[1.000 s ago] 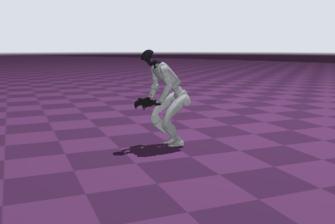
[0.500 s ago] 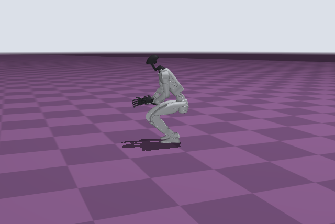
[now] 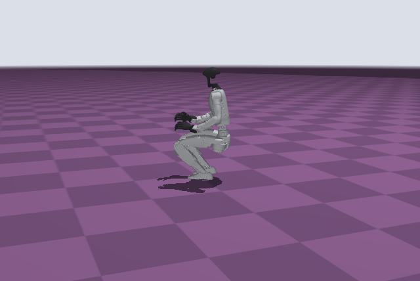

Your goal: Sport exercise

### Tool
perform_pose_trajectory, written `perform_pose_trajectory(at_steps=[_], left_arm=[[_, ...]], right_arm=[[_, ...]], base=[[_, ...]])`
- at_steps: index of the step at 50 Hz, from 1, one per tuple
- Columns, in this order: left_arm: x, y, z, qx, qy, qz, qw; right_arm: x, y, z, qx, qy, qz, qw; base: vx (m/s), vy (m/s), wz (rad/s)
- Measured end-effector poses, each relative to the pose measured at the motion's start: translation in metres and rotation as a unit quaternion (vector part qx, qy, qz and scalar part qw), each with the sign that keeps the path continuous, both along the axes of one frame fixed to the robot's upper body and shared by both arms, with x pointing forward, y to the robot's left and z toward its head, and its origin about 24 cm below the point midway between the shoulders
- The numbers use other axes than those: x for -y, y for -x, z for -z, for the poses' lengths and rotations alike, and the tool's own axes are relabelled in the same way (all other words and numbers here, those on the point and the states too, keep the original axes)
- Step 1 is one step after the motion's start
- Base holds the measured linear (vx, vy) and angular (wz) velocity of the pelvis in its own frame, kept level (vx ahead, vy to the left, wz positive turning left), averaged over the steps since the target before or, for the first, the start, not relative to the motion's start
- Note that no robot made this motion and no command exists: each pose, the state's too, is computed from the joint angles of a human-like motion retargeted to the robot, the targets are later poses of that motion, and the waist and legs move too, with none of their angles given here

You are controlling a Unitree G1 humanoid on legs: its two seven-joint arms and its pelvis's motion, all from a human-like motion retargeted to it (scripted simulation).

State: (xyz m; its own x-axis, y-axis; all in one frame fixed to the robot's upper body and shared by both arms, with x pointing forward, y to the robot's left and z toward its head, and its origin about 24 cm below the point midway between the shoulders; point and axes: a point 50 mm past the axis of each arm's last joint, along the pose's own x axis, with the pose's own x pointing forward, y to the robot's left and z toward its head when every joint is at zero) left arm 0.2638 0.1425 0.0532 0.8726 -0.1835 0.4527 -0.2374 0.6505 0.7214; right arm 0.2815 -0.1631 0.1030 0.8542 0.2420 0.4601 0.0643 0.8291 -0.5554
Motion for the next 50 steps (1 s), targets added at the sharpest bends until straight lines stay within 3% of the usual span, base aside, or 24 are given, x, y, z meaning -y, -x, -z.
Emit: perform_pose_trajectory(at_steps=[10,23,39,50], left_arm=[[-0.035,0.045,0.05,-0.141,-0.094,0.009,0.985],[-0.037,0.076,0.137,-0.328,-0.171,-0.026,0.929],[-0.029,0.082,0.149,-0.357,-0.171,-0.021,0.918],[-0.011,0.05,0.11,-0.278,-0.184,0.072,0.94]], right_arm=[[-0.022,0.055,-0.019,0.023,-0.034,-0.115,0.992],[-0.055,0.064,-0.06,0.089,-0.103,-0.239,0.961],[-0.058,0.063,-0.068,0.109,-0.073,-0.255,0.958],[-0.058,0.061,-0.058,0.092,-0.031,-0.245,0.965]], base=[[-0.09,0.13,-0.56],[-0.06,0.07,-0.41],[-0.02,0.07,-0.27],[0.01,0.05,-0.2]])
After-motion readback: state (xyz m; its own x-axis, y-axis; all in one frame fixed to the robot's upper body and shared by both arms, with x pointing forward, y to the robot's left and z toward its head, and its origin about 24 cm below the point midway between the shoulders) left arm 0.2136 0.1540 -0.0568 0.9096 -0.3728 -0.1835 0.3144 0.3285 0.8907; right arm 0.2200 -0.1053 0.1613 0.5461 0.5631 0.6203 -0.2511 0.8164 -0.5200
